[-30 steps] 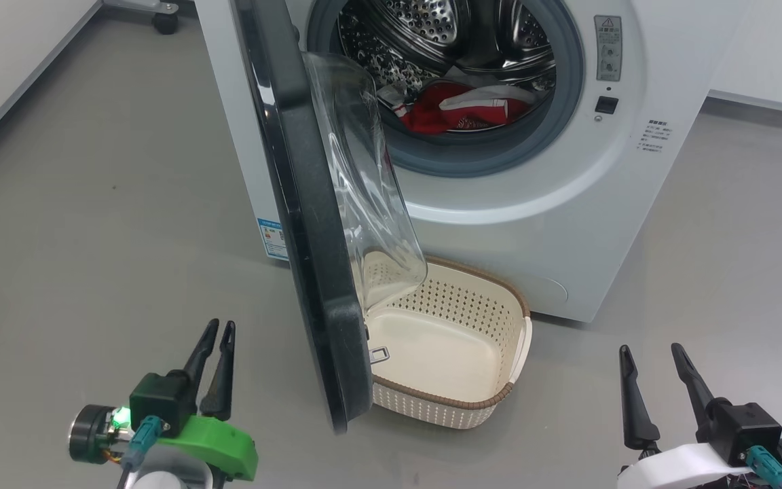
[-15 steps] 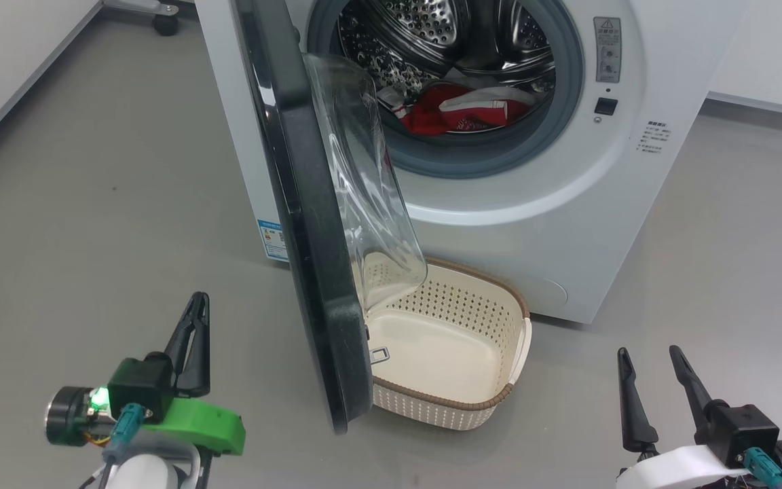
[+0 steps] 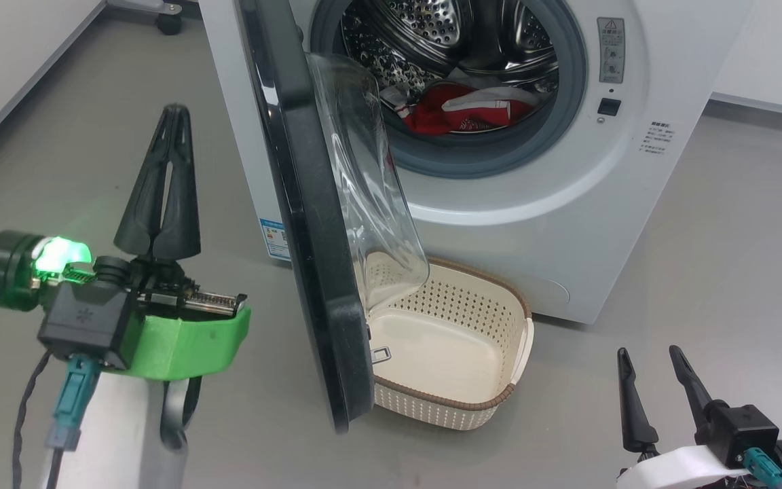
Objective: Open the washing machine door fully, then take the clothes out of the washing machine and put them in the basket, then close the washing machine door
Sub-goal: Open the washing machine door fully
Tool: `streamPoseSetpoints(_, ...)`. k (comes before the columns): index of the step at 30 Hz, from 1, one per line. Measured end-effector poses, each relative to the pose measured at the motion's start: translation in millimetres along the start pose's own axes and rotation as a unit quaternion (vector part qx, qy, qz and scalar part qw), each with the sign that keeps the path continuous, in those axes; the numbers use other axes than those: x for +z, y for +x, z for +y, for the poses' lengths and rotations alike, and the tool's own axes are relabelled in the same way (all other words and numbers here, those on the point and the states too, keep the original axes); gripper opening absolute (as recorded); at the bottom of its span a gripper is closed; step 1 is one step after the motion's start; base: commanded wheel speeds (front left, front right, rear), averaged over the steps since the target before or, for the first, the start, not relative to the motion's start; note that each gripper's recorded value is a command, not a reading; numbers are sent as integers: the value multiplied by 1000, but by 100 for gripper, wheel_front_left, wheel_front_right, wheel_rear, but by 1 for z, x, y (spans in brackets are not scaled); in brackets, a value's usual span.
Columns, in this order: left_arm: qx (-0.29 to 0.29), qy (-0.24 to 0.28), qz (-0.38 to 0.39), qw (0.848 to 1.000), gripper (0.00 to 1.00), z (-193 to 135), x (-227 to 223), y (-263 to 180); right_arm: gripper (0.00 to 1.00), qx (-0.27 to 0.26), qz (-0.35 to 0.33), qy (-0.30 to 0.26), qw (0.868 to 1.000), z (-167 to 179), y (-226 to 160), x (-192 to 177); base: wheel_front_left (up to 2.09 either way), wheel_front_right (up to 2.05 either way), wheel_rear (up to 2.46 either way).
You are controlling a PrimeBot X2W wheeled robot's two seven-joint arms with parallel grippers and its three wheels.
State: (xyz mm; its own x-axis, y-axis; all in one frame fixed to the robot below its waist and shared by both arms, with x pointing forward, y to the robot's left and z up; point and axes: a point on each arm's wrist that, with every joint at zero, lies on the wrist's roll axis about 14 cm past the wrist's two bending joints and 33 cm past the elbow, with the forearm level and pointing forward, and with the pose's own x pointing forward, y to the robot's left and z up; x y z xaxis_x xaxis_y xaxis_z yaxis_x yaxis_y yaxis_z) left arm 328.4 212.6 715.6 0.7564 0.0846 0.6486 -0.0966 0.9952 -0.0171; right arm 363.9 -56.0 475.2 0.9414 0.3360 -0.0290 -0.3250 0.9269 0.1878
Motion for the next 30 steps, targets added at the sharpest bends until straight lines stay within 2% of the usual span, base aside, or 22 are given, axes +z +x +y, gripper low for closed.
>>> streamPoseSetpoints(5, -75, -29, -58, 995, 0, -43, 36, 6, 100, -1, -1, 1, 1000, -1, -1, 1, 0, 0, 0)
streamPoseSetpoints(9, -147, -70, -49, 985, 0, -85, 36, -6, 100, -4, -2, 0, 1000, -2, -2, 1, 0, 0, 0)
streamPoseSetpoints(15, -204, -139, 61, 967, 0, -131, -2, -47, 100, -3, -5, 2, 1000, -1, -2, 2, 0, 0, 0)
streamPoseSetpoints(23, -248, -203, 202, 926, 0, -174, -42, -101, 100, -2, -3, -2, 1000, -2, -2, 2, 0, 0, 0)
streamPoseSetpoints(24, -248, -203, 202, 926, 0, -174, -42, -101, 100, -2, -3, -2, 1000, -2, -2, 2, 0, 0, 0)
streamPoseSetpoints(27, -257, -217, 250, 908, 0, -186, -55, -122, 100, 0, -3, -1, 1000, -1, -2, 1, 0, 0, 0)
streamPoseSetpoints(30, -264, -209, 289, 896, 0, -188, -69, -138, 100, 0, -2, 0, 1000, 0, -2, 1, 0, 0, 0)
